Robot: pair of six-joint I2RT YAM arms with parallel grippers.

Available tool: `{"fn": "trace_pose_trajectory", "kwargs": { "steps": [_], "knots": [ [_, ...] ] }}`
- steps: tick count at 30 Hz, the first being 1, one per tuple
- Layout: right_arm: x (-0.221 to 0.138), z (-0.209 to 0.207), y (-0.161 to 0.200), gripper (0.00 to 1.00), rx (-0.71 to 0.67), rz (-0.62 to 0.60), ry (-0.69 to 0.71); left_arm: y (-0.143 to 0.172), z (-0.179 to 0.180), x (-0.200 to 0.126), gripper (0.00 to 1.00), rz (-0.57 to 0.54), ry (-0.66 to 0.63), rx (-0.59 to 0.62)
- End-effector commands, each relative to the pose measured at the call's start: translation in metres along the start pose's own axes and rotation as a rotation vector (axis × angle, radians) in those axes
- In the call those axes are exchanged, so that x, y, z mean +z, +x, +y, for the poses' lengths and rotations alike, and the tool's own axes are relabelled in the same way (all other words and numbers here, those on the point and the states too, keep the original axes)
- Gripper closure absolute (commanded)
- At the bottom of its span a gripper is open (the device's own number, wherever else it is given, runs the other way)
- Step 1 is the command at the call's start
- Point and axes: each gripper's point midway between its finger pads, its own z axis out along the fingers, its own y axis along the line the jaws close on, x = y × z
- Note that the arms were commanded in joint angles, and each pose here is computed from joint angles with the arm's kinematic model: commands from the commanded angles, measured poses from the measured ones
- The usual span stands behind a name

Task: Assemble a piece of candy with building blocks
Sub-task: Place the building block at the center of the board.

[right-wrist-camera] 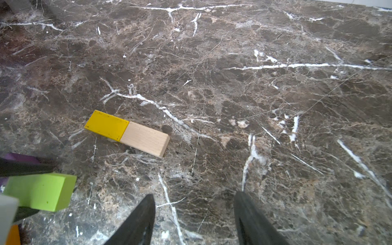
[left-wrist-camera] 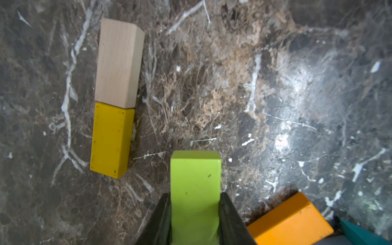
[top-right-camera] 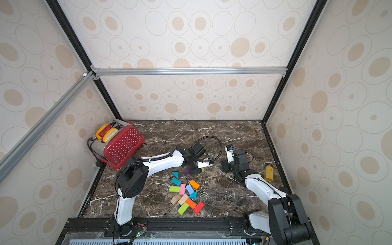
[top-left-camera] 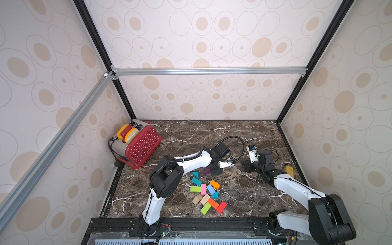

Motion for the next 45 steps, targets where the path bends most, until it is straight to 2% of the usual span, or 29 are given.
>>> {"fn": "trace_pose_trajectory", "kwargs": {
  "steps": [1, 15, 22, 25, 28, 30, 34, 45],
  "knots": [
    [0.0, -0.003, 0.0, 0.37, 0.014, -0.014, 0.01, -0.004, 0.005, 0.003, 0.69, -0.008, 0.046, 0.073],
    [0.004, 0.0, 0.003, 0.37, 0.007, -0.004, -0.012, -0.004, 0.018, 0.021, 0.65, 0.024, 0.06, 0.101],
    [0.005, 0.003, 0.005, 0.37, 0.008, 0.002, -0.027, -0.003, 0.025, 0.022, 0.5, 0.032, 0.025, 0.105],
    [0.005, 0.004, 0.006, 0.37, 0.006, 0.002, -0.035, -0.003, 0.028, 0.015, 0.46, 0.022, -0.002, 0.096],
    [0.006, 0.005, 0.007, 0.37, 0.007, 0.006, -0.038, -0.003, 0.038, -0.004, 0.46, 0.017, -0.078, 0.023],
    [0.006, 0.005, 0.007, 0.37, 0.008, 0.005, -0.039, -0.005, 0.04, -0.013, 0.45, -0.035, -0.116, -0.032],
    [0.007, 0.006, 0.007, 0.37, 0.007, 0.008, -0.046, 0.004, 0.032, -0.015, 0.44, -0.063, -0.147, -0.112],
    [0.007, 0.008, 0.008, 0.37, 0.006, 0.008, -0.059, 0.007, 0.02, 0.0, 0.43, -0.056, -0.081, -0.288]
  ]
}}
